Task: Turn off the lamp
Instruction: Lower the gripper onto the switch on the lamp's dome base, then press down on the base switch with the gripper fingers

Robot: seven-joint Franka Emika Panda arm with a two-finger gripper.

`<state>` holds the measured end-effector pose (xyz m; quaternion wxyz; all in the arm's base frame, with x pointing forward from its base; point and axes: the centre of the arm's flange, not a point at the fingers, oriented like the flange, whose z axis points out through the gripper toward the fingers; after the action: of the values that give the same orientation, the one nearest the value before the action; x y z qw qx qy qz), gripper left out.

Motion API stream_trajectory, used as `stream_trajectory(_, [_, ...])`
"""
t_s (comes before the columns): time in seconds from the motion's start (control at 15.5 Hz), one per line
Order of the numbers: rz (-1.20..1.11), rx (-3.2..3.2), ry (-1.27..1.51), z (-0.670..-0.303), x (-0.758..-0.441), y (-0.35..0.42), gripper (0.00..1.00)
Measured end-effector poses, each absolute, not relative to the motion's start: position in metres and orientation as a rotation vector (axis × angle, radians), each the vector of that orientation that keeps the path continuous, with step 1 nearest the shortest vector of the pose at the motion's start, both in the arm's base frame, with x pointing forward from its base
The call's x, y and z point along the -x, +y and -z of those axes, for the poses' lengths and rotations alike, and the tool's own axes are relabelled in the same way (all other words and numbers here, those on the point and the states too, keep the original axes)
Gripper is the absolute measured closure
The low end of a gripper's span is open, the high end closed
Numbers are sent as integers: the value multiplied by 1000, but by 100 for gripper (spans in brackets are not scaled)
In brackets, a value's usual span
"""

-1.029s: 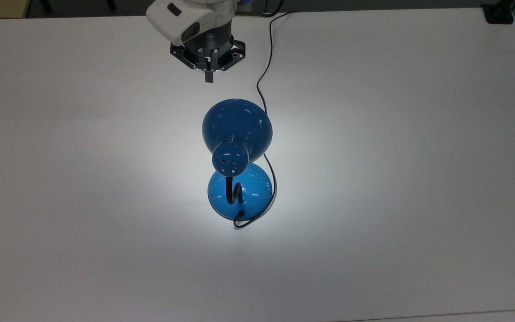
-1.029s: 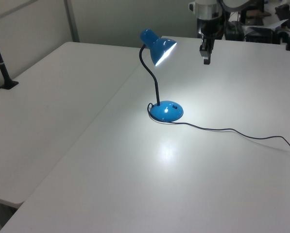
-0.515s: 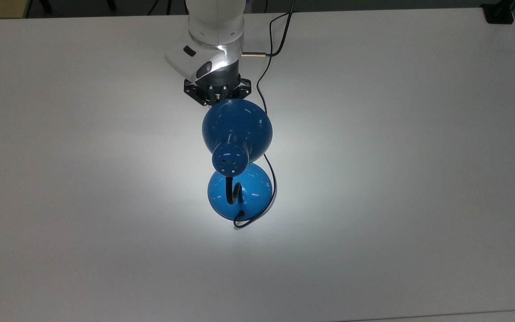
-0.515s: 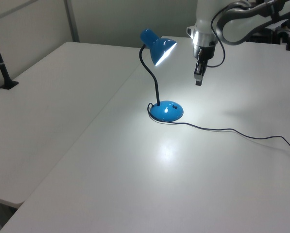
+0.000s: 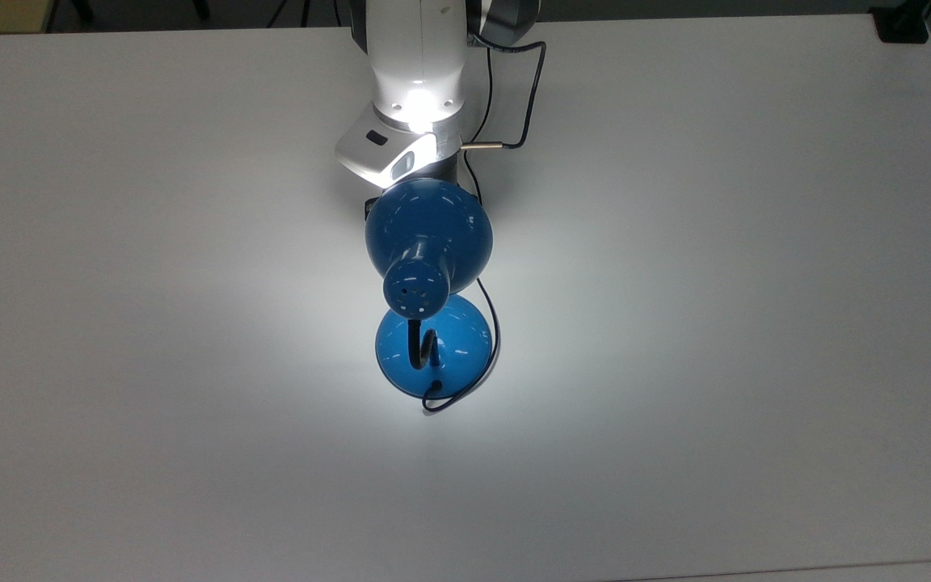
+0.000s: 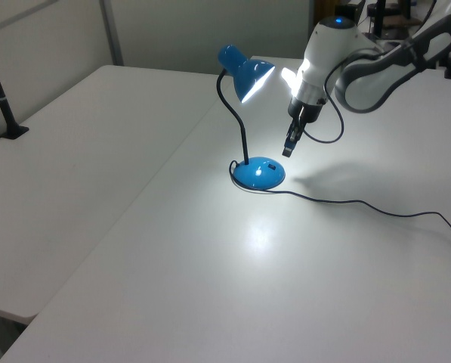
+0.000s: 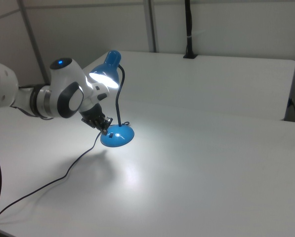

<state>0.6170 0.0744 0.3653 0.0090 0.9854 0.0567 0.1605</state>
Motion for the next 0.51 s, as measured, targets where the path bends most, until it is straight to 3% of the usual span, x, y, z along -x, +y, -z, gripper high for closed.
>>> stream_trajectory(0.51, [-663, -3070, 186, -334, -618, 77, 100])
